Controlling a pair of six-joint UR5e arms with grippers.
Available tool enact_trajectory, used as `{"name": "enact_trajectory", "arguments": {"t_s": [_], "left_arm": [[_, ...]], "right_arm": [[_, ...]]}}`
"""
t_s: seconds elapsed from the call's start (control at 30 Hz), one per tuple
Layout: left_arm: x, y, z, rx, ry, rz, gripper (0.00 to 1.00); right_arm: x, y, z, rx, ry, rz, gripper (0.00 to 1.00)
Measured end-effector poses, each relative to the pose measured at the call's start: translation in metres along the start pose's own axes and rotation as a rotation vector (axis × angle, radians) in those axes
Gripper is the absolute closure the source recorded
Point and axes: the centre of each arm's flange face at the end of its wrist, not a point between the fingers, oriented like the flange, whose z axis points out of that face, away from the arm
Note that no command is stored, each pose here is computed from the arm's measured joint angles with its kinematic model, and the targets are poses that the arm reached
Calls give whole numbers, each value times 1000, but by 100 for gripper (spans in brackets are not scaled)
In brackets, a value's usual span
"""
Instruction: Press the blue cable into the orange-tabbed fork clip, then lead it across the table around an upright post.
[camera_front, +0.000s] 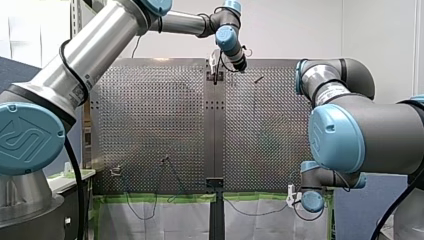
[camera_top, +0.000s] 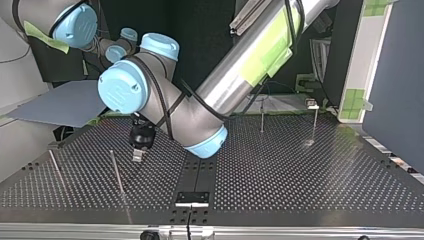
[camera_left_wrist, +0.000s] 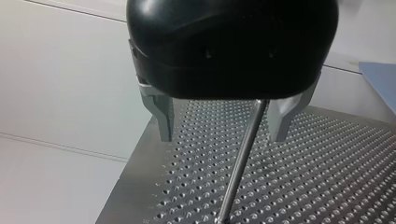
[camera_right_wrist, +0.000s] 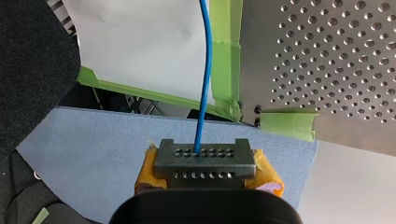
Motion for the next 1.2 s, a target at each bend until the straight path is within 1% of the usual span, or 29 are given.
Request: {"name": "enact_trajectory", "arguments": {"t_s": [0.27, 0.47, 0.57, 0.67, 0.83, 0.93, 1.03, 1.2], "left_arm": [[8, -4, -6, 0, 24, 22, 0], [28, -2, -6, -4, 52, 75, 0], [39, -2, -4, -3, 58, 86, 0], [49, 0, -3, -4, 71, 94, 0], [69, 6, -4, -12, 112, 110, 0], [76, 9, -4, -16, 125, 116, 0], [78, 9, -4, -17, 130, 117, 0], [78, 10, -3, -16, 125, 111, 0]], "right_arm": [[15, -1, 0, 11, -1, 3, 100], [34, -2, 0, 22, 7, 8, 100], [43, -2, -1, 24, 13, 10, 100], [53, -1, -4, 25, 17, 14, 100], [74, 2, -13, 32, 22, 41, 100], [87, 1, -18, 41, 22, 56, 100], [102, 0, -22, 48, 22, 74, 100], [130, 0, -27, 53, 34, 93, 100]]}}
